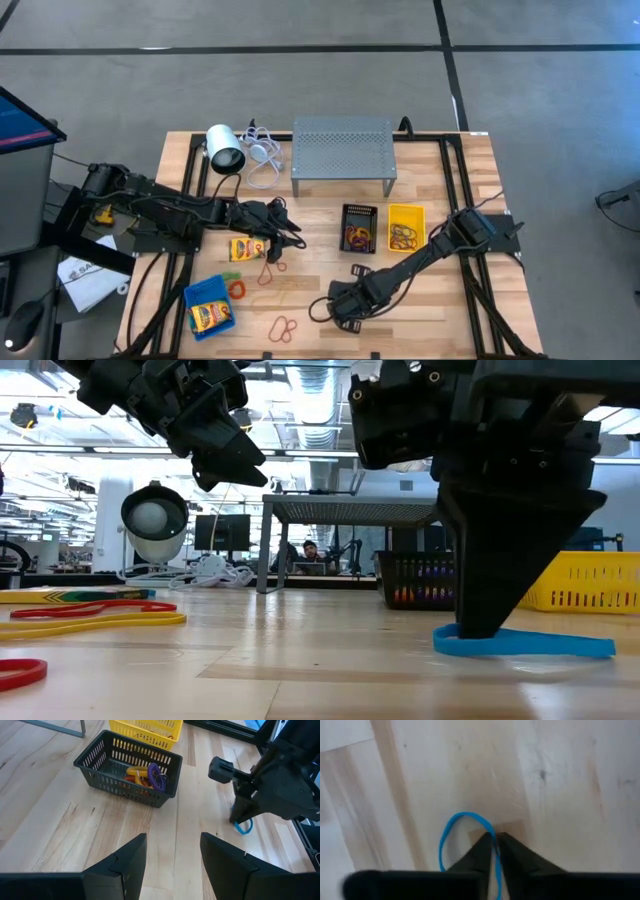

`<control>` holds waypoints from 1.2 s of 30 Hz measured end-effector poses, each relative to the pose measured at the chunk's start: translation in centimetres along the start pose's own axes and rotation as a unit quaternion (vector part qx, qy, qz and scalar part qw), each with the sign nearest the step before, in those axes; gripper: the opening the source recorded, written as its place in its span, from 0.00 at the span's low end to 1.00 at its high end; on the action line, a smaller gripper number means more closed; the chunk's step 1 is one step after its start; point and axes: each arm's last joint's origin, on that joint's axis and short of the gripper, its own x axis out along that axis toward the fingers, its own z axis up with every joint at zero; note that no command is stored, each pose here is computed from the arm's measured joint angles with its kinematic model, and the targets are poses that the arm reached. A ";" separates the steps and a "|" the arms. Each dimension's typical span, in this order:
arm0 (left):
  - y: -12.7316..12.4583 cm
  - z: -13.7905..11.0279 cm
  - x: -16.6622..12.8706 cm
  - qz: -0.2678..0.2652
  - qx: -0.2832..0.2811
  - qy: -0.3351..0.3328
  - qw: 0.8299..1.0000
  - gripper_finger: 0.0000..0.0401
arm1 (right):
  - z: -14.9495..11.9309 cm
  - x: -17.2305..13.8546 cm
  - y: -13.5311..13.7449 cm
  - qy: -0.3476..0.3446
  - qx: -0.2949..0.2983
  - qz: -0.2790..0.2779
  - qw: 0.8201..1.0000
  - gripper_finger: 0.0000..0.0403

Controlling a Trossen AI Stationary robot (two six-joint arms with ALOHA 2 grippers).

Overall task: Pick & Place Office Desk Supplies
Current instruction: Put the blue rubber band into the yellow basket

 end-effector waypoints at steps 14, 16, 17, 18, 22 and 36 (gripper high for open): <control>0.0 0.0 0.0 0.000 0.000 0.000 1.000 0.45 | 0.1 -1.4 -0.2 0.004 -0.005 -0.023 1.000 0.00; 0.0 0.0 0.0 0.000 0.000 0.000 1.000 0.45 | 0.0 -2.0 -0.4 0.009 -0.008 -0.035 0.999 0.00; 0.0 0.0 0.0 0.000 0.000 0.000 1.000 0.45 | 0.1 -2.4 -0.4 0.008 -0.008 -0.035 0.999 0.00; 0.0 0.0 0.0 0.000 0.000 0.001 1.000 0.45 | 0.2 -2.8 -0.5 0.006 -0.007 -0.036 0.999 0.00; 0.0 0.0 0.0 0.001 0.000 0.002 1.000 0.45 | 0.0 -3.9 -0.9 0.008 -0.006 -0.052 0.999 0.00; 0.0 -0.1 0.0 0.001 0.000 0.004 1.000 0.45 | -1.2 -13.3 -5.2 -0.032 0.039 -0.139 0.989 0.00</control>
